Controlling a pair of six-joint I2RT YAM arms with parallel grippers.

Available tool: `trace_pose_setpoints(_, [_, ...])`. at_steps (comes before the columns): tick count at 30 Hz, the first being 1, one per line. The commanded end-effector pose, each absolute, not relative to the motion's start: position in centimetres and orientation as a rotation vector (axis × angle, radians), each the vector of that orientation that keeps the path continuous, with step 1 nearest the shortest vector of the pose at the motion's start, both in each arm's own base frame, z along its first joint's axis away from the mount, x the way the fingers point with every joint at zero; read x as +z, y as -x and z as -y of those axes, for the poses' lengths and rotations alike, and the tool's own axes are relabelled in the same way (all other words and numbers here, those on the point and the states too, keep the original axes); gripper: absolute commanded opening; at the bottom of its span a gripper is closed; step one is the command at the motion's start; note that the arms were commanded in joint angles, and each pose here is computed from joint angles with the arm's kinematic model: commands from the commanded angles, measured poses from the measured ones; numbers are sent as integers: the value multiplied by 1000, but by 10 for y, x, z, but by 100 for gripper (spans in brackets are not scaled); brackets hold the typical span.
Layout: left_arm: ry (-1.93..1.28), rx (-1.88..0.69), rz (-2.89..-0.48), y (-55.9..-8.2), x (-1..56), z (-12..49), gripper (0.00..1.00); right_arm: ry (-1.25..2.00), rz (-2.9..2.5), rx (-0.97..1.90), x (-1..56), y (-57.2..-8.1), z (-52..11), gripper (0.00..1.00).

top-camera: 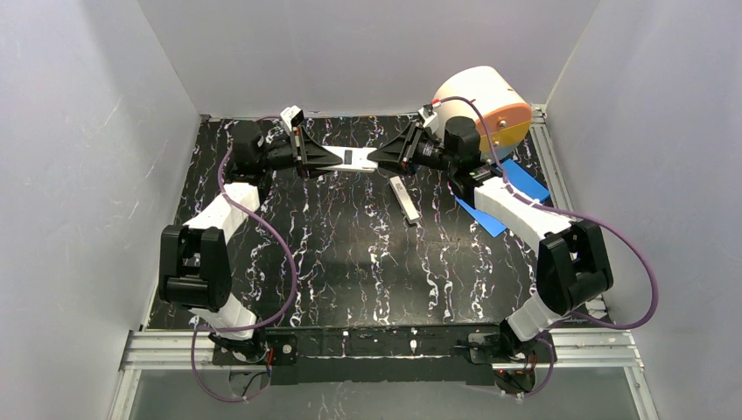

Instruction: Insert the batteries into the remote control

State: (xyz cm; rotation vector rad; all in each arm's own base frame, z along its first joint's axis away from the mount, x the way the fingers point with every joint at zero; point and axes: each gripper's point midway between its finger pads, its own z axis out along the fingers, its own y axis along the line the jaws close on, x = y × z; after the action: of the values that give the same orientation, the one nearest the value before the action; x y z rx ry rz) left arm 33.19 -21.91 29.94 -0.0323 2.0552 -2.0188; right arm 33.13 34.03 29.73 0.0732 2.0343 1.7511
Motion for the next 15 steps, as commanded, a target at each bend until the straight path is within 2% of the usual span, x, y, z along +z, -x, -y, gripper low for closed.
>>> trace_pose_setpoints(1, [-69,-2013,-1985,-328,325,221,0,-55,-2017,1633,302,-336,-333,32])
trace_pose_setpoints(15, [-20,-1989,-1937,-335,325,232,0,4,-2032,1604,302,-331,-334,34])
